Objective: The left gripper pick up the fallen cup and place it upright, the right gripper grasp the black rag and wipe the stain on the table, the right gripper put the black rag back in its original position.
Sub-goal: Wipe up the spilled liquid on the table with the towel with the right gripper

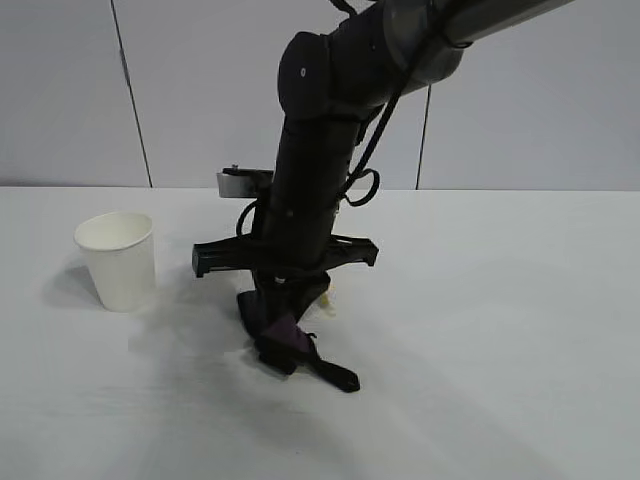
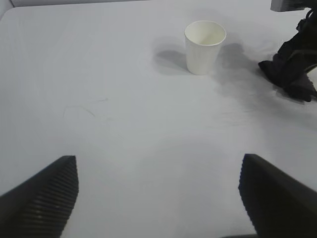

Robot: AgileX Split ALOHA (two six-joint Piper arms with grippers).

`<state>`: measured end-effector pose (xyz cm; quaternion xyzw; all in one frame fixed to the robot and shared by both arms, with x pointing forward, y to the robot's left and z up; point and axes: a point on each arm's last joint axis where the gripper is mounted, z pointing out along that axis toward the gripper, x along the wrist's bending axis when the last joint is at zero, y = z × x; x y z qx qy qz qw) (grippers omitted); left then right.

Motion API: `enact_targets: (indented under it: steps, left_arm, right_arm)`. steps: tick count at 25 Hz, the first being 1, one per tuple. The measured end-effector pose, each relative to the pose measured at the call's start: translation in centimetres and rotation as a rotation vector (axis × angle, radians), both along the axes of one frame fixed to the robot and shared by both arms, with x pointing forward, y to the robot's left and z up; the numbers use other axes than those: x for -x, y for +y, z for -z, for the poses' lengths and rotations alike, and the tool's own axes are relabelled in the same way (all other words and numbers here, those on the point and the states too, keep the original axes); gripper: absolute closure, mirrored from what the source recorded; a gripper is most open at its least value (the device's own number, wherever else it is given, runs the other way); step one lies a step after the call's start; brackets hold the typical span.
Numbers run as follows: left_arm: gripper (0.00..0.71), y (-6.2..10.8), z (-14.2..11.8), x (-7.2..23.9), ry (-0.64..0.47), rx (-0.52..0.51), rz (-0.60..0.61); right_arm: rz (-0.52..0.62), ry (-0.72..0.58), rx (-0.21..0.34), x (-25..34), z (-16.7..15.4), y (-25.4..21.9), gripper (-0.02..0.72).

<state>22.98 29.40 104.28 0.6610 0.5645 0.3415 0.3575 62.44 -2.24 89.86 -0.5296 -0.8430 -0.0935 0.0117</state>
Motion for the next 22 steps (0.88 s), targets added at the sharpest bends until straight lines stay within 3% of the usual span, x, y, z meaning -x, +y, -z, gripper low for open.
enact_targets:
  steps: [7,22]
  left_arm:
    - [0.077,0.0,0.0,0.0,0.000,0.000,0.000]
    - [0.077,0.0,0.0,0.0,0.000,0.000,0.000]
  right_arm:
    - [-0.031,-0.030,0.112,-0.8,-0.5,-1.4,0.605]
    - [0.068,-0.010,0.120,-3.0,-0.5,-5.4,0.605]
